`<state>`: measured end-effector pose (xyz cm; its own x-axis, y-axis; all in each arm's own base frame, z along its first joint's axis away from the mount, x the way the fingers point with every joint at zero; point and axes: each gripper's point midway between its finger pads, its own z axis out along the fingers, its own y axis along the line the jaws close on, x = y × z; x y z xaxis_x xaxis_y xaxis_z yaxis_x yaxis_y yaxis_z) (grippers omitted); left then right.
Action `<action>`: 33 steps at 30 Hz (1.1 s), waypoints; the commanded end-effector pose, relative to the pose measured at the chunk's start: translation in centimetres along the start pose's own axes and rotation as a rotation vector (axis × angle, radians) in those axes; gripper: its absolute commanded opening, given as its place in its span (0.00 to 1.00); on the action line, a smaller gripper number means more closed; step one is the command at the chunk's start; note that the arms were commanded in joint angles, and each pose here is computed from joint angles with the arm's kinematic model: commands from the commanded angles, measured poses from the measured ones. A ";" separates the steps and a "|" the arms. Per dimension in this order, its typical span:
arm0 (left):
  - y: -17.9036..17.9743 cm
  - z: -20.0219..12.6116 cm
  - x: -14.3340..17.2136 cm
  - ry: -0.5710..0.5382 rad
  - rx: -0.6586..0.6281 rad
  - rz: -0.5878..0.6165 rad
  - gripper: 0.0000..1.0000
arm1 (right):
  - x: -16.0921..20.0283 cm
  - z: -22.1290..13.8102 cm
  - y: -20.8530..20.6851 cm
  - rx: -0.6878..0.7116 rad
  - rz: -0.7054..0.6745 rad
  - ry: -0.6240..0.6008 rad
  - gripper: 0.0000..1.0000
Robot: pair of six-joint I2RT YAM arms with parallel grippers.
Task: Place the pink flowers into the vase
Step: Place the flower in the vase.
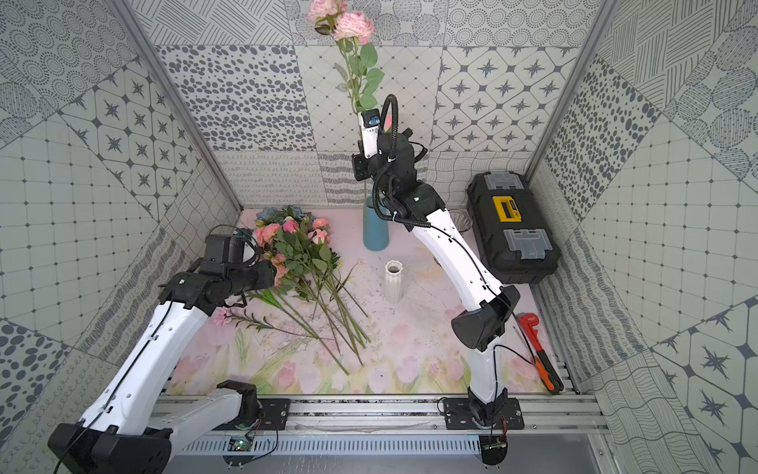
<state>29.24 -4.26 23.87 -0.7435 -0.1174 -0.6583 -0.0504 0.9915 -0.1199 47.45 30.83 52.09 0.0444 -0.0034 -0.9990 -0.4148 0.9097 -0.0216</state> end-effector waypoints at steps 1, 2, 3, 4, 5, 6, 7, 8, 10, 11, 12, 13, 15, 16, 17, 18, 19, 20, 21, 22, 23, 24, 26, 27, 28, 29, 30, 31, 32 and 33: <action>0.1 -0.1 -0.7 -0.033 -0.007 0.013 0.57 | -3.6 0.2 -1.0 0.048 -0.045 -0.133 0.00; 0.1 -0.1 -0.7 -0.032 -0.007 0.013 0.57 | -3.7 0.4 -1.1 0.054 -0.054 -0.142 0.00; 0.1 0.0 -0.7 -0.030 -0.006 0.013 0.57 | -4.0 0.4 -1.3 0.062 -0.064 -0.155 0.00; 0.1 0.0 -0.6 -0.028 -0.006 0.015 0.57 | -4.3 0.6 -1.4 0.068 -0.075 -0.168 0.00; 0.1 0.0 -0.6 -0.027 -0.004 0.015 0.57 | -4.6 0.6 -1.5 0.073 -0.082 -0.178 0.00; 0.1 0.0 -0.6 -0.027 -0.005 0.015 0.57 | -4.9 0.8 -1.5 0.075 -0.087 -0.188 0.00; 0.1 0.1 -0.7 -0.028 -0.003 0.015 0.57 | -5.0 0.9 -1.7 0.079 -0.092 -0.195 0.00; 0.0 0.1 -0.6 -0.026 -0.001 0.016 0.57 | -5.2 1.0 -1.8 0.083 -0.096 -0.200 0.00; -0.1 0.1 -0.6 -0.024 0.005 0.014 0.57 | -5.3 1.2 -2.0 0.091 -0.103 -0.202 0.00; -0.2 0.2 -0.6 -0.022 0.009 0.013 0.57 | -5.3 1.3 -2.0 0.094 -0.107 -0.203 0.00; -0.2 0.2 -0.6 -0.021 0.011 0.012 0.57 | -5.2 1.4 -2.0 0.096 -0.111 -0.203 0.00; -0.2 0.2 -0.6 -0.019 0.013 0.011 0.57 | -5.0 1.6 -2.0 0.097 -0.116 -0.202 0.00; -0.3 0.3 -0.5 -0.014 0.018 0.011 0.57 | -4.8 1.9 -2.0 0.098 -0.124 -0.202 0.00; -0.4 0.4 -0.5 -0.013 0.022 0.011 0.57 | -4.5 2.1 -1.9 0.098 -0.127 -0.199 0.00; -0.4 0.4 -0.5 -0.012 0.023 0.010 0.57 | -4.3 2.3 -1.9 0.097 -0.129 -0.200 0.00; -0.5 0.5 -0.5 -0.009 0.026 0.011 0.57 | -4.0 2.5 -1.9 0.097 -0.130 -0.195 0.00; -0.5 0.4 -0.5 -0.009 0.027 0.009 0.57 | -3.8 2.7 -1.9 0.096 -0.130 -0.194 0.00; -0.5 0.5 -0.5 -0.009 0.028 0.011 0.57 | -3.5 2.9 -1.8 0.095 -0.133 -0.190 0.00; -0.5 0.4 -0.5 -0.011 0.029 0.011 0.57 | -3.3 3.1 -1.8 0.093 -0.138 -0.189 0.00; -0.5 0.5 -0.5 -0.009 0.028 0.011 0.57 | -3.0 3.4 -1.8 0.095 -0.140 -0.185 0.00; -0.5 0.5 -0.5 -0.012 0.030 0.011 0.57 | -2.7 3.6 -1.7 0.092 -0.141 -0.183 0.00; -0.6 0.6 -0.5 -0.009 0.035 0.013 0.57 | -2.4 3.9 -1.6 0.086 -0.142 -0.180 0.00; -0.8 0.6 -0.4 -0.005 0.043 0.013 0.56 | -1.8 4.4 -1.7 0.085 -0.142 -0.175 0.00; -0.8 0.5 -0.5 -0.009 0.045 0.014 0.56 | -1.4 4.7 -1.7 0.084 -0.146 -0.169 0.00; -0.8 0.5 -0.5 -0.009 0.042 0.015 0.56 | -1.0 5.0 -1.7 0.084 -0.146 -0.164 0.00; -0.8 0.5 -0.5 -0.010 0.043 0.016 0.56 | -0.6 5.2 -1.7 0.086 -0.147 -0.158 0.00; -0.8 0.5 -0.5 -0.011 0.042 0.015 0.56 | -0.1 5.6 -1.8 0.087 -0.146 -0.150 0.00; -0.8 0.5 -0.5 -0.011 0.043 0.016 0.56 | 0.2 5.8 -1.9 0.086 -0.143 -0.143 0.00; -0.7 0.5 -0.5 -0.012 0.041 0.017 0.56 | 0.7 6.0 -2.0 0.088 -0.142 -0.134 0.00; -0.7 0.5 -0.5 -0.010 0.040 0.016 0.56 | 1.3 6.3 -2.0 0.088 -0.144 -0.122 0.00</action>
<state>29.32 -4.71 23.37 -0.7576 -0.1138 -0.6427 -0.0348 0.9903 -0.1344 53.40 31.60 51.04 0.1813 -0.1002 -0.9783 -0.3221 0.9339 -0.1553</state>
